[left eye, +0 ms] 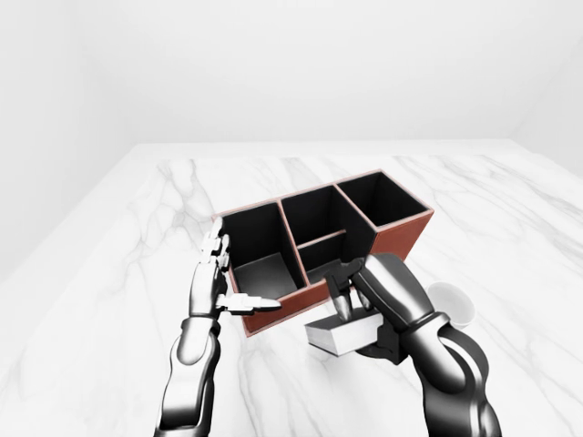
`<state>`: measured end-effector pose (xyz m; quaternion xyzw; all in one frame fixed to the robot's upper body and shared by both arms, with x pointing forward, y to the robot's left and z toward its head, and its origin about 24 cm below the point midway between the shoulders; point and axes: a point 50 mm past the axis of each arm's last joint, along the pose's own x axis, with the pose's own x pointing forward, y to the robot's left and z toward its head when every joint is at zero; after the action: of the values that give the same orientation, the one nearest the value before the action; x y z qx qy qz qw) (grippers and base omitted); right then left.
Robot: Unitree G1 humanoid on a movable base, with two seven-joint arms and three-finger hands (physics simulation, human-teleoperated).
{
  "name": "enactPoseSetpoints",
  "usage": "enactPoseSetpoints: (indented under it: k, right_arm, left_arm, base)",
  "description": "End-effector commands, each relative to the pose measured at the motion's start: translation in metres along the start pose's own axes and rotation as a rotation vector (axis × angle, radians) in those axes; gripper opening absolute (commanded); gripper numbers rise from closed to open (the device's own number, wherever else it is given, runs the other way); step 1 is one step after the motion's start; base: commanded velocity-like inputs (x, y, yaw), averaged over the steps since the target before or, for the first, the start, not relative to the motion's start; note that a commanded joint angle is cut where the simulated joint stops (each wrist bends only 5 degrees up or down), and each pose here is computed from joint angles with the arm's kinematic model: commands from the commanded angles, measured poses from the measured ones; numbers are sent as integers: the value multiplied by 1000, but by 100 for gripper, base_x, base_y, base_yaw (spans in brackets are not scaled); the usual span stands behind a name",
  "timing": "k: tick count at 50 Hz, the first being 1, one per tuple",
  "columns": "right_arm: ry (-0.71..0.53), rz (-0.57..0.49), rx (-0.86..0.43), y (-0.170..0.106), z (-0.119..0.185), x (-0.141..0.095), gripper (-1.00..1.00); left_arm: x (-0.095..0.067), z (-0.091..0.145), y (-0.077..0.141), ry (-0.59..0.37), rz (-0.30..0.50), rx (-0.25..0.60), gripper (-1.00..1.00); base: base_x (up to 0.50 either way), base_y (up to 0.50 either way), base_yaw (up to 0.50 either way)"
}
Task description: Pick up the book and place it in the front compartment of the caddy.
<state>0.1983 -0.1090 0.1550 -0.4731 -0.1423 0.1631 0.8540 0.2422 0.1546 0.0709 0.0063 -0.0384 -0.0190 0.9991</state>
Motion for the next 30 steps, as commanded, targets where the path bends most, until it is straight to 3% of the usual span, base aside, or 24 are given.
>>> enactPoseSetpoints:
  k: [1,17,30]
  right_arm:
    - [-25,-50,-47,-14,7,4,-100]
    - [-42,-62,-82,-22,8,24,-100]
    - [-54,-74,-115,-33,7,54,-100]
  left_arm:
    - [0,0,0,1,-1,0,98]
    - [0,-1,0,4,-1,1,99]
    - [0,0,0,2,1,1,98]
  base:
    - [0,0,0]
    - [0,0,0]
    - [0,0,0]
